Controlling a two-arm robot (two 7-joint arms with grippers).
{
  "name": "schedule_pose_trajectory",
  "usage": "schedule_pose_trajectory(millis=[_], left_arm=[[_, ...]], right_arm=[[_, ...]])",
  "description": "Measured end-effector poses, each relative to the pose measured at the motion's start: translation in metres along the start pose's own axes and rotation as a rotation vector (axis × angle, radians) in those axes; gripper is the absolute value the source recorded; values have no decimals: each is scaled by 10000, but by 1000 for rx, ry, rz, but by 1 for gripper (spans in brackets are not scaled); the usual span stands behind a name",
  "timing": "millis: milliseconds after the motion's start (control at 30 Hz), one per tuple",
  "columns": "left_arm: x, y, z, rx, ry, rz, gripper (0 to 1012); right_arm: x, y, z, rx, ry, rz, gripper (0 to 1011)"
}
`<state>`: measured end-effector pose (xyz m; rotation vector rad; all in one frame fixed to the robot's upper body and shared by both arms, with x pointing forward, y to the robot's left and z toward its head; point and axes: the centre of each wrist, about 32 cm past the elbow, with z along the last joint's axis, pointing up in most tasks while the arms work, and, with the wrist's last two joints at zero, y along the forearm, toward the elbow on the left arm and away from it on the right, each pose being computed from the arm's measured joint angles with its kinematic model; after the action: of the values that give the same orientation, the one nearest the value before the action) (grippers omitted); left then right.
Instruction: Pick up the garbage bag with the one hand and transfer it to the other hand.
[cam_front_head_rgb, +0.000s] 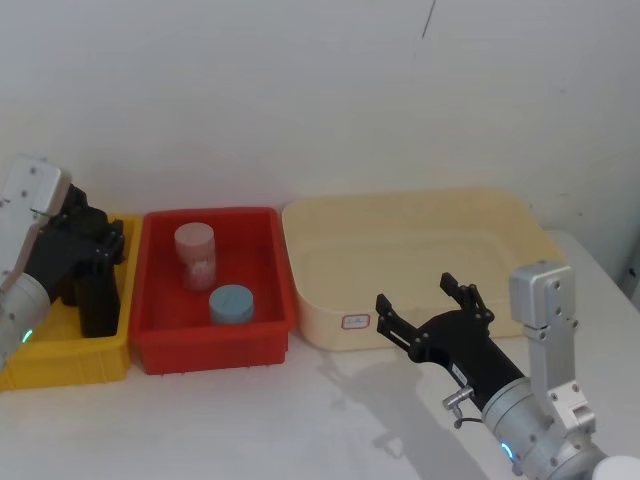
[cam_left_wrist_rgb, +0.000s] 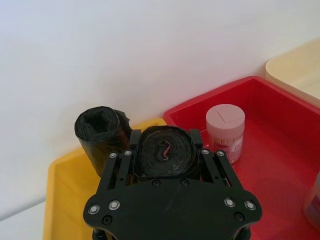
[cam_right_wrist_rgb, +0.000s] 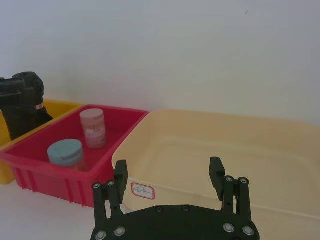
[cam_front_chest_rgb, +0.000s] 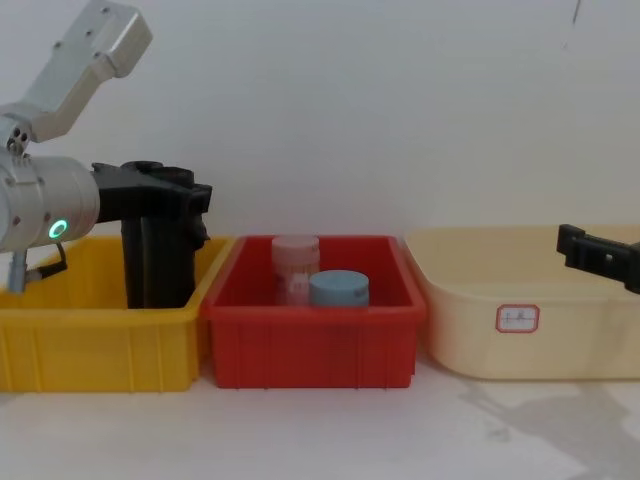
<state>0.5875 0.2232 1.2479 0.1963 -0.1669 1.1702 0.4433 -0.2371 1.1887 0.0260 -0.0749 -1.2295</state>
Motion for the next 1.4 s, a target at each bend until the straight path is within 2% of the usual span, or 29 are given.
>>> schedule_pose_trajectory(millis=[233, 433, 600, 633, 733, 767, 833, 900, 967, 1067, 1267, 1400], left_arm=[[-1, 0, 6, -2, -1, -4, 540], [0, 8, 71, -33, -3, -32, 539], [6, 8, 212, -90, -6, -65, 539], [8, 6, 263, -108, -8, -75, 539], [10, 0, 356, -142, -11, -91, 539], [11, -6, 415, -163, -13, -101, 539], [12, -13, 476, -185, -16, -113, 539], [17, -26, 578, -218, -22, -126, 539], [20, -35, 642, -239, -27, -137, 539], [26, -65, 792, -284, -38, -159, 539], [16, -115, 949, -327, -45, -192, 539], [-4, -156, 990, -335, -35, -211, 539]], right_arm=[[0, 0, 0, 0, 0, 0, 1006], [0, 0, 0, 0, 0, 0, 1006], [0, 0, 0, 0, 0, 0, 1006], [0, 0, 0, 0, 0, 0, 1006], [0, 0, 0, 0, 0, 0, 1006], [0, 0, 0, 0, 0, 0, 1006], [0, 0, 0, 0, 0, 0, 1006], [0, 0, 0, 0, 0, 0, 1006], [0, 0, 0, 0, 0, 0, 1006], [0, 0, 0, 0, 0, 0, 1006], [0, 0, 0, 0, 0, 0, 1006], [0, 0, 0, 0, 0, 0, 1006]])
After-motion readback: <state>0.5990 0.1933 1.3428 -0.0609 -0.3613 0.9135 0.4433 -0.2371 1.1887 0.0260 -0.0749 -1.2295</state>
